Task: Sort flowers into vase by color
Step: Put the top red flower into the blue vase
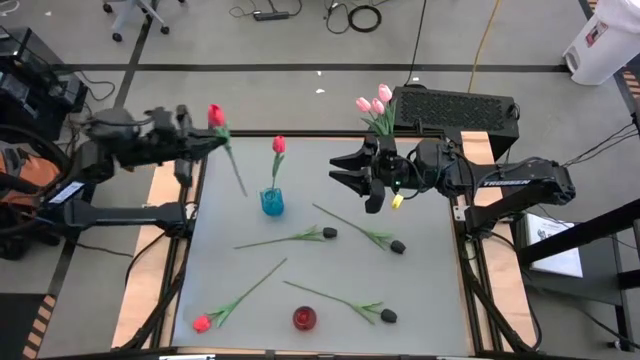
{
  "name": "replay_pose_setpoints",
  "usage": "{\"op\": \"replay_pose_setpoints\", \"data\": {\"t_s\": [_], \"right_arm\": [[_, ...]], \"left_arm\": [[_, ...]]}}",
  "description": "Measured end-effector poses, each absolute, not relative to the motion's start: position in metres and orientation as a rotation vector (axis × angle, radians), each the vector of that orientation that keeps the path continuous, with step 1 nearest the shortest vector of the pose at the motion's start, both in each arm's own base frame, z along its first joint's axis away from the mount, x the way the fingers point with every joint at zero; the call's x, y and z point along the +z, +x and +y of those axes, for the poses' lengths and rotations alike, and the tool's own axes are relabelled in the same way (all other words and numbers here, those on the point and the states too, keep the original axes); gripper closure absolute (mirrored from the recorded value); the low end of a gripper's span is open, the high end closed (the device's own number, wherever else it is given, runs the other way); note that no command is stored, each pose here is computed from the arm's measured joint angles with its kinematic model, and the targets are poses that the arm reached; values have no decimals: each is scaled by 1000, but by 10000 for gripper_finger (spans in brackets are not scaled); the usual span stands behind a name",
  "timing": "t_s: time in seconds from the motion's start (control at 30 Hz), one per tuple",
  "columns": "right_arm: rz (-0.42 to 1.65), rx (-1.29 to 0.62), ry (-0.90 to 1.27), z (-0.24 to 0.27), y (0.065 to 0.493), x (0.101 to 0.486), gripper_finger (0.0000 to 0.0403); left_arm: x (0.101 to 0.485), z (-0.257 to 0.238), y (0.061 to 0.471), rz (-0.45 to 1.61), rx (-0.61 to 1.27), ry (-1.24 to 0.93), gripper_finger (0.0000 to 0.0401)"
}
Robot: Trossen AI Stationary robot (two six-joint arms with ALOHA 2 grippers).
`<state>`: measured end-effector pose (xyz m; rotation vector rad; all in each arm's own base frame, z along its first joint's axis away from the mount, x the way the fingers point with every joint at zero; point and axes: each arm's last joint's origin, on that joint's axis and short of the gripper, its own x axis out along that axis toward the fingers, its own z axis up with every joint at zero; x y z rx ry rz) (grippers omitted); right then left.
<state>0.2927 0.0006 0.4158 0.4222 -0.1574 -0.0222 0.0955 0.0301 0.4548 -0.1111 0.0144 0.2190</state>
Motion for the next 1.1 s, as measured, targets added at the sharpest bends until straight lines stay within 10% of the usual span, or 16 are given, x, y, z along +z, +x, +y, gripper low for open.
{"op": "replay_pose_setpoints", "data": {"t_s": [0.43, 1.1], "right_arm": [[-156, -62, 411, -4, 293, 415, 234], [-136, -65, 431, -5, 293, 413, 234]], "left_arm": [[426, 22, 54, 38, 437, -77, 400], [360, 42, 113, -65, 393, -145, 400]]}}
